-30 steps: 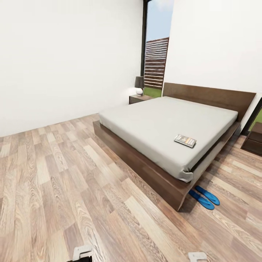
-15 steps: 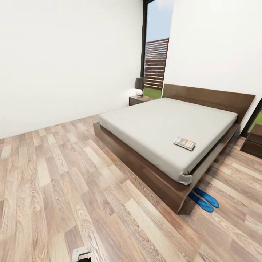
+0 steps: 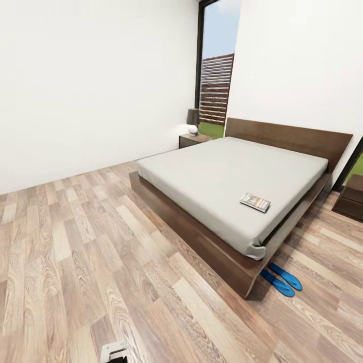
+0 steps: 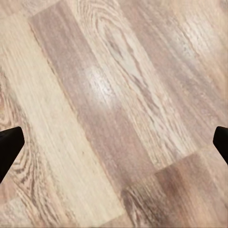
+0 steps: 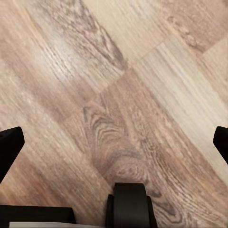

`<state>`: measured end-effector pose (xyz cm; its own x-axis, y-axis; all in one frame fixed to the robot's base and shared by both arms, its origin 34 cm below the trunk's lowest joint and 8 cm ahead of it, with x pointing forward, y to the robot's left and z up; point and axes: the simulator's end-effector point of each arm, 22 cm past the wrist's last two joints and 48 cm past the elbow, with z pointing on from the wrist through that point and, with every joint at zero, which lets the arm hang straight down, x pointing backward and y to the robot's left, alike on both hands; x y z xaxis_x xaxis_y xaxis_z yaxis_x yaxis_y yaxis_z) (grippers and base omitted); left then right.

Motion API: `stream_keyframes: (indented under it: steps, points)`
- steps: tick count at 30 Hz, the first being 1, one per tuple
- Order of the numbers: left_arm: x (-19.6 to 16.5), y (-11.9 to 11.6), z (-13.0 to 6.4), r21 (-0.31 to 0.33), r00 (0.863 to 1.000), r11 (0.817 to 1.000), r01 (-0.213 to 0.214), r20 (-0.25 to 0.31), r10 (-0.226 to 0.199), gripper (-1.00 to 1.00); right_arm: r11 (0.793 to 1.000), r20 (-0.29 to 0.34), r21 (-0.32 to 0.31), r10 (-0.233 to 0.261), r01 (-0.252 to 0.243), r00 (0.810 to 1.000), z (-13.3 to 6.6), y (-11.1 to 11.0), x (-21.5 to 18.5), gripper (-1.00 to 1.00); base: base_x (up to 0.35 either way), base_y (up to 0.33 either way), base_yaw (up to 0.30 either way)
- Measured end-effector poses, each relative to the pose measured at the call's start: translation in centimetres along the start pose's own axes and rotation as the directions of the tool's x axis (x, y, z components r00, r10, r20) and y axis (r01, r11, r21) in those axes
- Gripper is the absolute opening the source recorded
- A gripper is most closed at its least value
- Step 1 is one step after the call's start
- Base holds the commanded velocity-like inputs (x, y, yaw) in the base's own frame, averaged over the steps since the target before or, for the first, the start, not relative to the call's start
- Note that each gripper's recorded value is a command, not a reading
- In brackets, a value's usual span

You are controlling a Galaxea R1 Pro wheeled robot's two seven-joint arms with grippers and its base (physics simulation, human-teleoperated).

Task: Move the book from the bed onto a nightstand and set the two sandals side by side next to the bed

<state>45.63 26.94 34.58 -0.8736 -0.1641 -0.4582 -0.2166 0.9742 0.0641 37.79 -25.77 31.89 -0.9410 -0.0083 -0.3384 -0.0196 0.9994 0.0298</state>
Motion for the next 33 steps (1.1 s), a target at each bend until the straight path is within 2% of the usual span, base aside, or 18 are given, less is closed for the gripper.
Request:
stream_keyframes:
  steps: [25, 33]
  points:
    - [-2.7, -0.3, -4.2, 0.007, 1.000, 1.000, -0.006, -0.005, 0.006, 1.00, 1.000, -0.001, 0.000, 0.000, 0.000, 1.000, -4.4, 0.1, -2.4, 1.00, 0.000, 0.000, 0.000]
    - [-3.3, -1.5, -5.6, 0.023, 1.000, 1.000, -0.004, -0.008, 0.004, 1.00, 1.000, -0.001, -0.003, 0.001, -0.001, 1.000, -5.8, 0.3, -3.0, 1.00, 0.000, 0.000, 0.000]
